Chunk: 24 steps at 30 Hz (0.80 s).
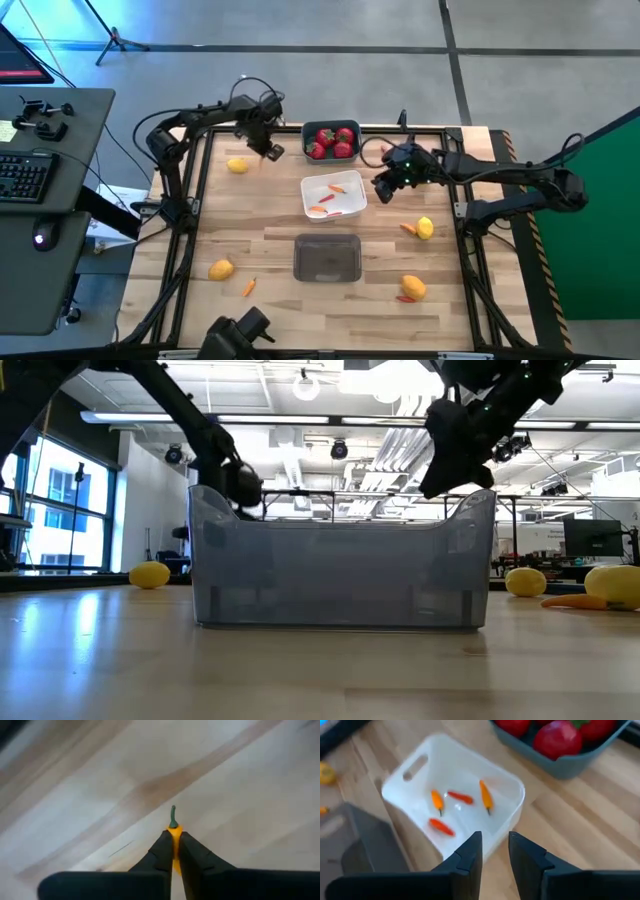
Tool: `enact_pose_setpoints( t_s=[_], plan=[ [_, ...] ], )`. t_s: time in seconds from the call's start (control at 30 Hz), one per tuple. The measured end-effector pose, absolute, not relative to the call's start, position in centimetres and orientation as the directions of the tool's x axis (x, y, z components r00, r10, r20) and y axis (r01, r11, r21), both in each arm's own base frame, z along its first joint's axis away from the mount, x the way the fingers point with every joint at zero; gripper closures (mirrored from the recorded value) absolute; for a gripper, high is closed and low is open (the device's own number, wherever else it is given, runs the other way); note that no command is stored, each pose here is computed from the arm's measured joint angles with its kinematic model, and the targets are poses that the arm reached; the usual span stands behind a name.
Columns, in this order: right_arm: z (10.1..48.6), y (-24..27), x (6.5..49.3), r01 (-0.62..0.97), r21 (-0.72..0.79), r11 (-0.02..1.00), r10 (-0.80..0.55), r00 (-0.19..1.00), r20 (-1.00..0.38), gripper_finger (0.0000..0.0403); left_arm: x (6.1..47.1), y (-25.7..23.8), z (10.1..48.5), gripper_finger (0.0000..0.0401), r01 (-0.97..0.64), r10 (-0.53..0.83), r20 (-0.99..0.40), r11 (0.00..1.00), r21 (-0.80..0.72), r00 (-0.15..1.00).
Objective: Sort produce into baskets
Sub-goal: Put the orange chili pepper into the white bin
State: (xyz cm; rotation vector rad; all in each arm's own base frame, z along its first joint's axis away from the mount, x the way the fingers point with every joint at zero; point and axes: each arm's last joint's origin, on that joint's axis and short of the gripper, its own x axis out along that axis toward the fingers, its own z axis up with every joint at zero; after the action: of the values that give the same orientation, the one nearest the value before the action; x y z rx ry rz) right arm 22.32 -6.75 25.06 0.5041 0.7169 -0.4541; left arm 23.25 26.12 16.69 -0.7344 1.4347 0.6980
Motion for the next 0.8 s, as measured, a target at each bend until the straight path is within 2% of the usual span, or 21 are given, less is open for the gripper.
enact_pose_setpoints(
  t_s=[0.13, 0.23, 0.4, 0.53, 0.67, 0.8],
  plan=[
    [24.0, -5.6, 22.4, 0.567, 0.233, 0.79, -0.198, 0.596, -0.778, 0.0352, 23.6, 25.8, 19.2, 0.0397, -0.774, 0.05, -0.987, 0.627, -0.087, 0.152],
    [22.8, -4.9, 23.2, 0.569, 0.201, 0.797, -0.183, 0.545, -0.818, 0.0392, 24.1, 25.1, 21.6, 0.0399, -0.71, 0.084, -0.957, 0.689, -0.146, 0.278],
    [20.5, -4.1, 25.1, 0.568, 0.202, 0.798, -0.143, 0.505, -0.851, 0.0392, 25.9, 22.4, 25.7, 0.04, -0.5, 0.076, -0.846, 0.833, -0.237, 0.528],
    [19.2, -3.7, 26.1, 0.59, 0.226, 0.775, -0.116, 0.484, -0.867, 0.0401, 27.7, 19.6, 28.2, 0.04, -0.341, 0.024, -0.74, 0.897, -0.281, 0.672],
    [18.9, -3.5, 26.9, 0.564, 0.296, 0.771, -0.067, 0.534, -0.843, 0.0402, 29.8, 17.0, 29.4, 0.04, -0.186, -0.082, -0.645, 0.923, -0.336, 0.76],
    [19.1, -3.5, 27.3, 0.553, 0.34, 0.76, -0.053, 0.575, -0.817, 0.0402, 32.1, 14.6, 28.9, 0.04, -0.097, -0.142, -0.625, 0.938, -0.332, 0.767]
  ],
)
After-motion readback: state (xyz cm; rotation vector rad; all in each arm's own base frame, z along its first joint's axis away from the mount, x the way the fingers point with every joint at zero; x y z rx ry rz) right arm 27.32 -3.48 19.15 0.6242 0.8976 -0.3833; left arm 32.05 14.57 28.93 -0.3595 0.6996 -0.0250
